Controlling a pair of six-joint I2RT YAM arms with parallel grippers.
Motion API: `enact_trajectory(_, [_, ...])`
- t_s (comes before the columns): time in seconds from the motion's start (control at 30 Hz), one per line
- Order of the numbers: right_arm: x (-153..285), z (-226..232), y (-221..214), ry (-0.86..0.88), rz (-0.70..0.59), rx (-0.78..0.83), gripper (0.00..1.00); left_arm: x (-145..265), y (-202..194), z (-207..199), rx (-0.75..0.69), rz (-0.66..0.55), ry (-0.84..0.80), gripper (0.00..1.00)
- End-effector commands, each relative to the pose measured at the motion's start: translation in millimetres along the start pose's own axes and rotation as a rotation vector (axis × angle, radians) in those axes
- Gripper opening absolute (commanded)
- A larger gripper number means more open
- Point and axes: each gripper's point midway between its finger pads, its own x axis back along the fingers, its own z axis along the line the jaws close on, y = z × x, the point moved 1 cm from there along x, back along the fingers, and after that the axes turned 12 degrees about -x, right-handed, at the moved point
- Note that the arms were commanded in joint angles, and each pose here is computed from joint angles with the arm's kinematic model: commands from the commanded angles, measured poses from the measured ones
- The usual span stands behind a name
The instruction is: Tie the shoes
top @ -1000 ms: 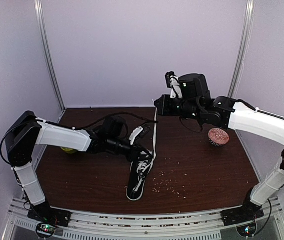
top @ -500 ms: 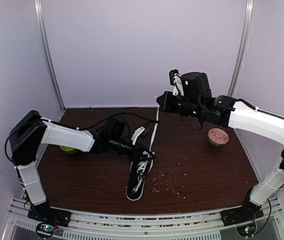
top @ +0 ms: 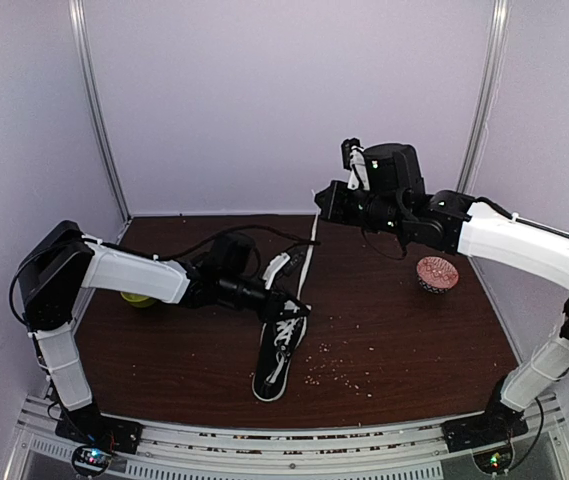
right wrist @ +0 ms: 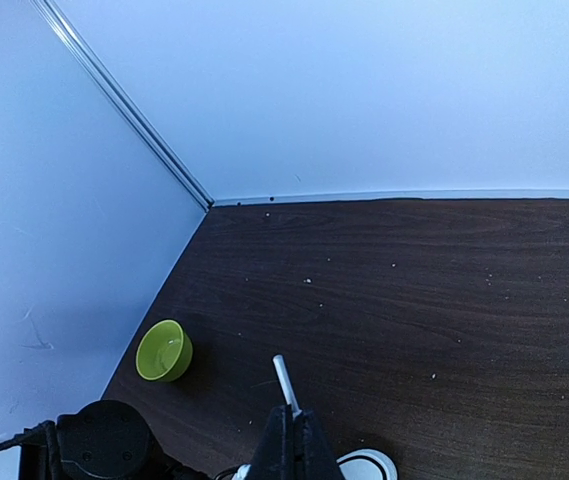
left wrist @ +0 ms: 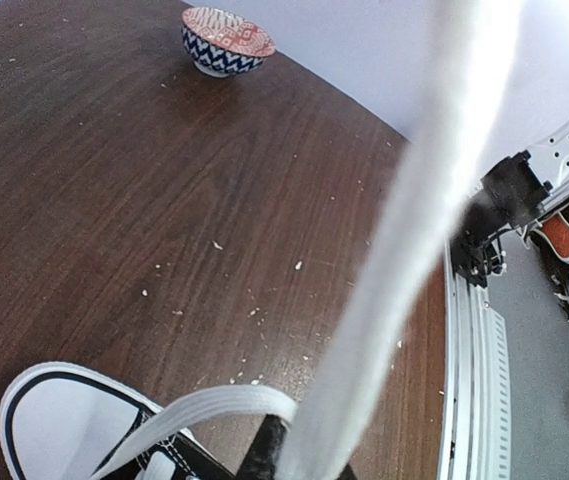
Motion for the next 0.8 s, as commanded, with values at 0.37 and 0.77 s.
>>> enact_trajectory(0.37, [-31, -3, -24, 0.014, 0.071, 0.025, 0.00, 36, 4, 9, 0.002, -0.045, 0.172, 0.00])
enact_trajectory(0.77, [-75, -33, -79, -0.019, 0.235, 0.071, 0.46, 47, -17, 15, 0.140, -0.036, 0.250, 0.00])
